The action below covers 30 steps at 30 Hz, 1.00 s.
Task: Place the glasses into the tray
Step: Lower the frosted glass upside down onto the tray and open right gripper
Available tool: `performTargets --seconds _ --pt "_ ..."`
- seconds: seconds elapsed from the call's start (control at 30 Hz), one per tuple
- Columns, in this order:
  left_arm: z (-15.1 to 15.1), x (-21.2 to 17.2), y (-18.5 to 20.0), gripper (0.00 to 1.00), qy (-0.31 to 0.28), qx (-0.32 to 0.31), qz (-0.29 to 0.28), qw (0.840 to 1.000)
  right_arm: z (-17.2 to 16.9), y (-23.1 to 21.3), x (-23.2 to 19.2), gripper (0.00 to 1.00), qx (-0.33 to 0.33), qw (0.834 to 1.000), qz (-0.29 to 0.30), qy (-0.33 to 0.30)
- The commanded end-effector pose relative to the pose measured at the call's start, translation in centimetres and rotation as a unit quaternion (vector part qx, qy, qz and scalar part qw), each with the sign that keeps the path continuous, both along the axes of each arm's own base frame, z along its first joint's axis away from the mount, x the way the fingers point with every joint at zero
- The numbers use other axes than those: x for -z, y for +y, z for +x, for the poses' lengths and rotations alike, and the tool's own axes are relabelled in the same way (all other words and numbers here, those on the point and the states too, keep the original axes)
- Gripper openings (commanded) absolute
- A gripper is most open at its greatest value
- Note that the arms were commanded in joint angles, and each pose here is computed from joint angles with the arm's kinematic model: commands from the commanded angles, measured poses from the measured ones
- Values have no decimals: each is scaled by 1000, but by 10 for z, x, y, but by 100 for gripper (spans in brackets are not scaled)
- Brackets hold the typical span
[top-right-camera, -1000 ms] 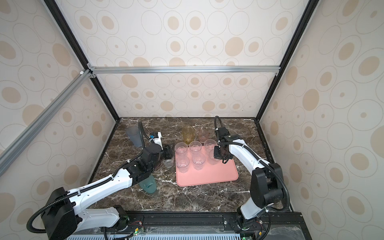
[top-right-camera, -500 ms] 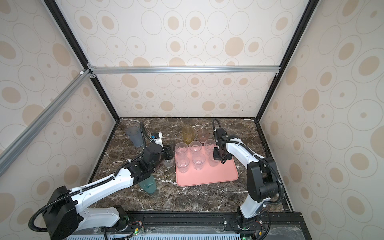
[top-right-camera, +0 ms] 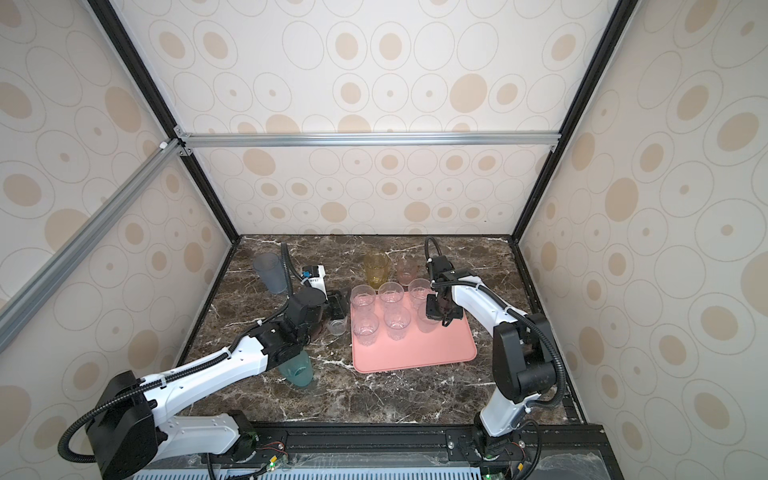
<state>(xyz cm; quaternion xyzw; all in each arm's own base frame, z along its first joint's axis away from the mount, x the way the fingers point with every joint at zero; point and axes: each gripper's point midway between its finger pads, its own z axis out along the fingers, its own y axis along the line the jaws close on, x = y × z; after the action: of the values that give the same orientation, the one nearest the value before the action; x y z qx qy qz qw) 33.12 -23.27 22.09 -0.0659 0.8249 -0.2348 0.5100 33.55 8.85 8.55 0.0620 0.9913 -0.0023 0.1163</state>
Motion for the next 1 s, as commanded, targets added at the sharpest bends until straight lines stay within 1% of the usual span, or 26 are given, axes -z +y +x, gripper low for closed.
performTargets --seconds 0.0,0.13,0.3,0.4,0.5,0.6,0.63,0.73,0.77,0.83,0.97 --pt "-1 -1 -1 53 -5 0 1 1000 3 -1 -6 20 1 1000 -2 0" --pt "-1 -2 0 54 -7 -1 3 1000 2 3 -20 30 -2 1000 11 -9" --pt "-2 -5 8 54 -15 -7 30 999 4 6 -51 34 -2 999 28 -36" --pt "-2 -10 15 55 -22 -6 76 997 8 9 -75 35 3 997 44 -62" --pt "-5 -8 15 56 -22 30 140 989 11 16 -98 35 13 993 75 -95" --pt "-8 8 15 56 14 84 202 976 15 28 -112 35 23 985 123 -122" --pt "-11 18 19 55 38 102 222 969 16 31 -115 35 25 982 135 -129" --pt "-20 42 31 51 98 144 249 953 17 34 -116 35 34 980 147 -133" --pt "-23 48 36 50 114 154 253 948 17 35 -114 35 35 979 149 -132" --pt "-26 53 46 49 131 159 250 946 16 38 -110 34 35 980 152 -128" --pt "-25 58 58 47 147 164 218 951 14 46 -100 34 29 981 152 -118"
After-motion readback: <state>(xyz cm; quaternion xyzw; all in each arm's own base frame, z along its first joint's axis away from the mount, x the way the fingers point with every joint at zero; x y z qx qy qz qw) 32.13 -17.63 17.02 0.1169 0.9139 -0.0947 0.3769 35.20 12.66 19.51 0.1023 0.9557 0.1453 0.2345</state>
